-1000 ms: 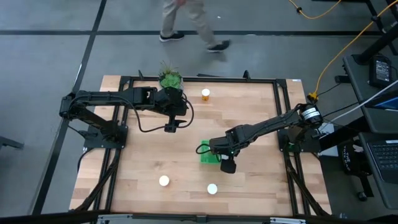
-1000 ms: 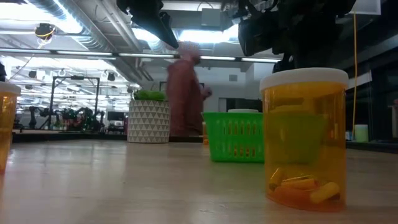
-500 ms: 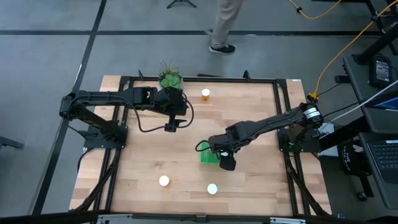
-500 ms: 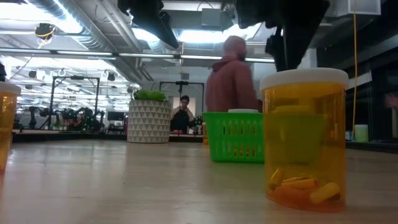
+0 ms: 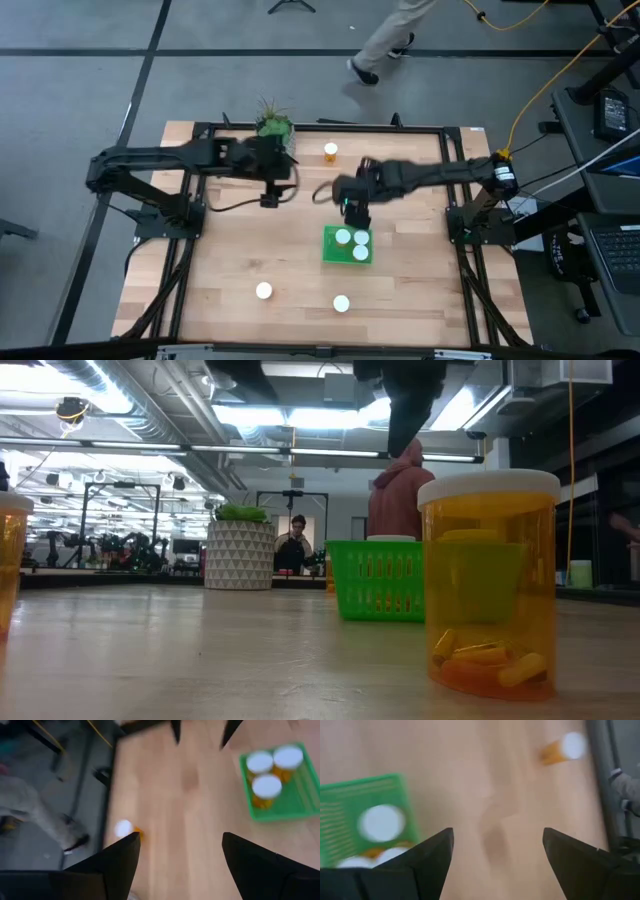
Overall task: Pick and place pill bottles into a basket
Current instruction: Put the orange pill bottle into the green bin
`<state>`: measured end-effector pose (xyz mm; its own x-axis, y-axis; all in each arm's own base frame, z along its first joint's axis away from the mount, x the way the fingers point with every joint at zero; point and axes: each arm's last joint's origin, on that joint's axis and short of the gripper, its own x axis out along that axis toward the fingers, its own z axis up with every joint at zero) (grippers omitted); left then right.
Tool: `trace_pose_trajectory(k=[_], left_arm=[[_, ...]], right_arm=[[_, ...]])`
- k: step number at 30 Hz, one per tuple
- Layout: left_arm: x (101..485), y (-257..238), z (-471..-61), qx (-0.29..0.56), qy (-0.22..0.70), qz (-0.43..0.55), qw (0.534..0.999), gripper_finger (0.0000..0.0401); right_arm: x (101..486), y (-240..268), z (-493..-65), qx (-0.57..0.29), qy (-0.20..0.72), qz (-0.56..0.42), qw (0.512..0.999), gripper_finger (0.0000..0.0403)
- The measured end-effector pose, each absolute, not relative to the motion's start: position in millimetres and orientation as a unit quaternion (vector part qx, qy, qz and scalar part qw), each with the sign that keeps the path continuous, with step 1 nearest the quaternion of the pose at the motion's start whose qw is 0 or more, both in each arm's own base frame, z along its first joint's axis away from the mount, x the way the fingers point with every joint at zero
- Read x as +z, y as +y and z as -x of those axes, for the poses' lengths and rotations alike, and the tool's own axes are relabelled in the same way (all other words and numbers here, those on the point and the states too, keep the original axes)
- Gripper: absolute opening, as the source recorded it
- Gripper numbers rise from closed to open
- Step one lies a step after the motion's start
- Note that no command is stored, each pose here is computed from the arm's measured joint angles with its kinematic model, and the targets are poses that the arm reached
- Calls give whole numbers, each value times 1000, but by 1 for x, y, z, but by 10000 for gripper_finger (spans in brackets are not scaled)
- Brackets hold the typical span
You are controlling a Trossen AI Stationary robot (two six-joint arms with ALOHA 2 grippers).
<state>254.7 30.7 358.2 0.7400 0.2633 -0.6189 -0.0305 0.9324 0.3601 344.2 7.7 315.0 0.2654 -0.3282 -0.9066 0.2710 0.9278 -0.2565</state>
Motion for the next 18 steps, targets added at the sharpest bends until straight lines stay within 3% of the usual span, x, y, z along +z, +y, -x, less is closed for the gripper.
trace_pose_trajectory(k=[5, 9, 13, 18], left_arm=[[396, 22, -216, 116, 272, -151, 943, 277], [414, 14, -188, 114, 222, -123, 961, 281], [420, 9, -170, 112, 205, -86, 969, 302], [416, 11, -166, 154, 210, -73, 963, 320]], right_arm=[[328, -43, -333, -220, 559, 30, 799, 307], [335, -81, -334, -198, 513, 22, 835, 307], [339, -117, -337, -157, 462, -9, 873, 307], [327, -154, -335, -135, 467, 2, 874, 307]])
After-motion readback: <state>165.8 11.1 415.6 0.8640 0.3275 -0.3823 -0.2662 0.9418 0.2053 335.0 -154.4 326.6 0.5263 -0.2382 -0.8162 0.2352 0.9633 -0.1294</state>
